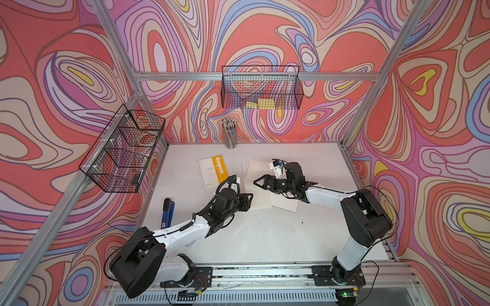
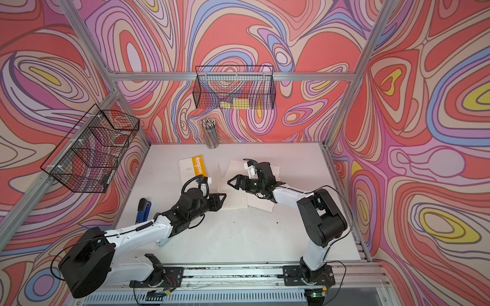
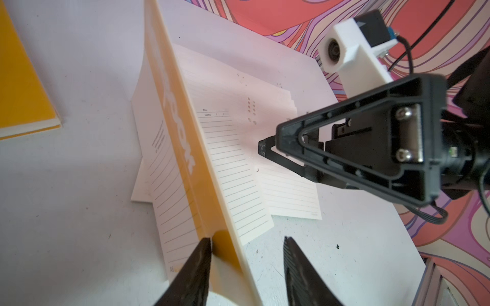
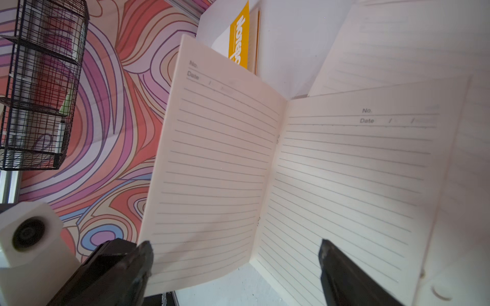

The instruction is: Close the notebook

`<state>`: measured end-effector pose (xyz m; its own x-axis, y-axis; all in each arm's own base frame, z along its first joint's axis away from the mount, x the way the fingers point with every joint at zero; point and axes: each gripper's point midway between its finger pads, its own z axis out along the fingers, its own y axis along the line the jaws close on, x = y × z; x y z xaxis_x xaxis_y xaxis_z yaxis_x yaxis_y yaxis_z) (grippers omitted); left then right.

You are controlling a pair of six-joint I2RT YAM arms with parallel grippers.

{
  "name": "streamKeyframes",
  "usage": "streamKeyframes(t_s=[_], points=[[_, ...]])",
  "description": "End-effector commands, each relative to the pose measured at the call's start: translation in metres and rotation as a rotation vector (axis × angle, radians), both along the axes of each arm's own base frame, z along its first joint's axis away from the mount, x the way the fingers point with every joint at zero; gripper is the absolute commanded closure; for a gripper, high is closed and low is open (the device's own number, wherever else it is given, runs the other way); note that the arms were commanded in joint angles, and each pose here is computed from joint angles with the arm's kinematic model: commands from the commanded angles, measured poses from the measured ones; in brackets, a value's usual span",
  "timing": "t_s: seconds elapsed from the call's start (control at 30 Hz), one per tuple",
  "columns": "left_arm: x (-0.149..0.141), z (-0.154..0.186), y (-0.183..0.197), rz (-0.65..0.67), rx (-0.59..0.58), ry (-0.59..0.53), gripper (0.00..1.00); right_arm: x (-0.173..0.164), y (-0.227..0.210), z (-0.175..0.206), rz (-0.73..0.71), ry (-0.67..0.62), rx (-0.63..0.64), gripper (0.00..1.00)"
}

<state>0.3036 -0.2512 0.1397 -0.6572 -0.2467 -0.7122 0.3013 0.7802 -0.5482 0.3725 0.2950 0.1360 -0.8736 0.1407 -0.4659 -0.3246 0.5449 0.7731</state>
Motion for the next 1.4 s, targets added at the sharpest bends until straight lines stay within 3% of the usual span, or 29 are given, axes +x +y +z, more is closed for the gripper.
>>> streamKeyframes(t_s=[0.0,0.73,0.87,1.1,1.37], points=[[0.006,0.005,-0.015,-0.04,-0.011,-0.022,0.53,0.008,-0.006,0.023,-0.008,-0.057,0.005,0.02],[0.017,-0.007,-0.085,-0.164,-0.066,0.018,0.53,0.032,-0.021,0.059,-0.042,-0.124,0.029,0.02],[0.016,-0.009,-0.096,-0.192,-0.068,0.035,0.49,0.031,-0.02,0.059,-0.039,-0.119,0.036,0.02],[0.015,-0.014,-0.108,-0.21,-0.085,0.044,0.28,0.032,-0.021,0.06,-0.043,-0.126,0.033,0.02],[0.015,-0.032,-0.115,-0.22,-0.094,0.07,0.26,0.034,-0.02,0.058,-0.036,-0.112,0.043,0.02]])
